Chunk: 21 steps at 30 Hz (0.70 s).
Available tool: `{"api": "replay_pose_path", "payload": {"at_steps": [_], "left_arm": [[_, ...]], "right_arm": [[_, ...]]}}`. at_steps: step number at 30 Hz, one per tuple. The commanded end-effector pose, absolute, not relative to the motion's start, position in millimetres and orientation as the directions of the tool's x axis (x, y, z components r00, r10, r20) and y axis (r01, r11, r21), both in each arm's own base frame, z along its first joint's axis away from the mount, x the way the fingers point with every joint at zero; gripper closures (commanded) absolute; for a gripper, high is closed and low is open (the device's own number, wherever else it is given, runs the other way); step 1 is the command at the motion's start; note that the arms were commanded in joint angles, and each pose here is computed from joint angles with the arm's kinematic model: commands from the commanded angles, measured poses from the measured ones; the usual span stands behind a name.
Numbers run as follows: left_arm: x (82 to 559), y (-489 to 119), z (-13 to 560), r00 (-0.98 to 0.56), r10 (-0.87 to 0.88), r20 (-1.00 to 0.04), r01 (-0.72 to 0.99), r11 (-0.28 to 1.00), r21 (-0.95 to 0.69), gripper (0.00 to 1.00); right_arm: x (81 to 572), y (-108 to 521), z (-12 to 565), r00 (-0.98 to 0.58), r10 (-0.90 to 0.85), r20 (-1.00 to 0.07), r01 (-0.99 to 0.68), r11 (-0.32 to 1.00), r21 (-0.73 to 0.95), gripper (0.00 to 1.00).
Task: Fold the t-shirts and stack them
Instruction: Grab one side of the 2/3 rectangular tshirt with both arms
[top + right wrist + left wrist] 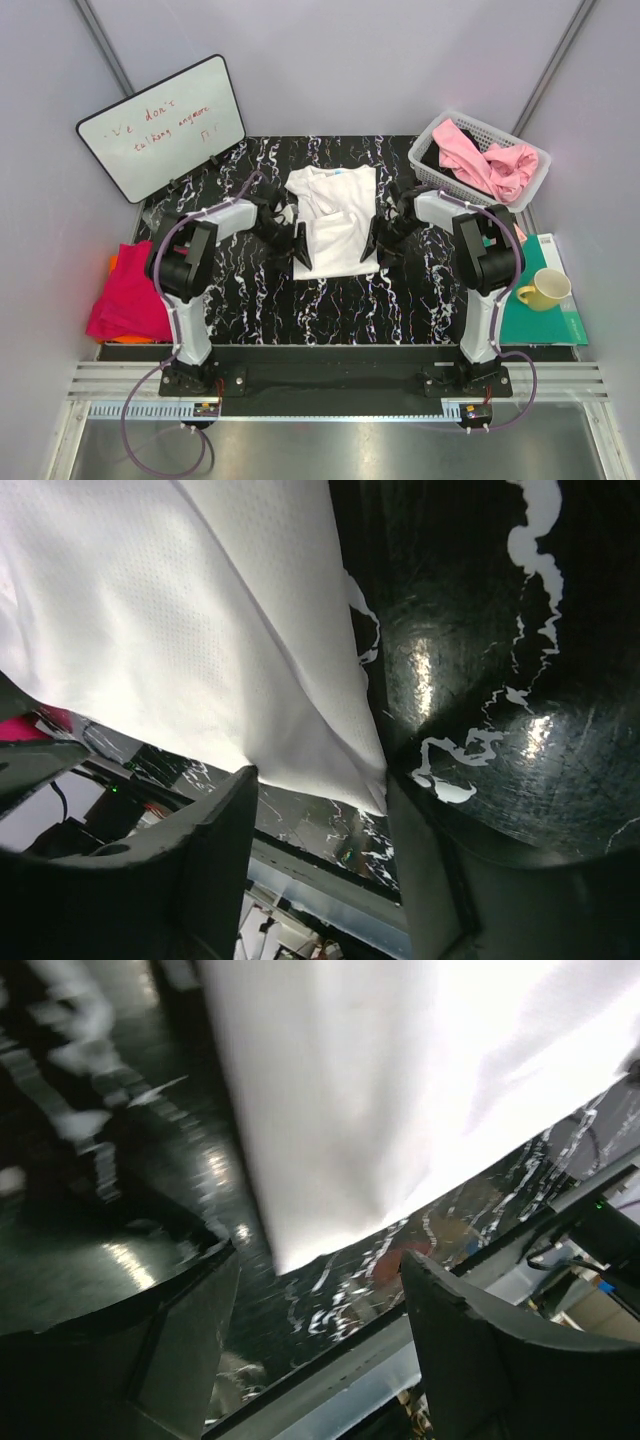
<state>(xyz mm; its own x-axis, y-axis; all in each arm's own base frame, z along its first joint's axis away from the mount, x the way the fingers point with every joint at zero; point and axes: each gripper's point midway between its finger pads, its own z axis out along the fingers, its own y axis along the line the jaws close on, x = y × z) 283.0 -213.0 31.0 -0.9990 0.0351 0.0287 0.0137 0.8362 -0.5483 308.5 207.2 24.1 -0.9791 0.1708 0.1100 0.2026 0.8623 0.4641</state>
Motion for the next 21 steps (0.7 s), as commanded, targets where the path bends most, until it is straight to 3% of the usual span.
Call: {"api": "replay_pose_path", "payload": {"at_steps": [1,2,3,4,5,6,15,21], "left_arm": [[290,-242,12,-0.997,0.079,0.018,0.055,0.826,-0.561,0.37],[290,-245,8,-0.996,0.08,0.028,0.051,0.826,-0.561,0.5],[290,-247,7,-0.996,0.08,0.032,0.048,0.827,-0.56,0.63],[289,-248,5,-0.996,0.082,0.04,0.046,0.828,-0.559,0.76],[288,-248,4,-0.996,0.076,0.047,0.037,0.829,-0.558,1.0],[286,-247,4,-0.996,0.076,0.052,0.035,0.834,-0.551,1.0],[243,-221,30,-0.992,0.096,0.084,0.04,0.858,-0.512,1.0],[225,-213,68,-0.992,0.114,0.06,0.067,0.85,-0.522,1.0]], "right_arm": [[309,214,20,-0.975,0.174,0.136,0.219,0.84,0.496,0.44],[309,215,19,-0.974,0.174,0.146,0.224,0.837,0.499,0.51],[307,217,19,-0.975,0.166,0.149,0.219,0.835,0.506,0.7],[307,217,19,-0.975,0.165,0.151,0.22,0.831,0.51,0.79],[307,218,21,-0.975,0.163,0.151,0.219,0.828,0.516,0.89],[305,218,22,-0.973,0.162,0.163,0.224,0.824,0.52,1.0],[264,212,40,-0.96,0.147,0.239,0.255,0.812,0.525,1.0],[249,209,71,-0.969,0.119,0.214,0.221,0.801,0.556,1.0]]}}
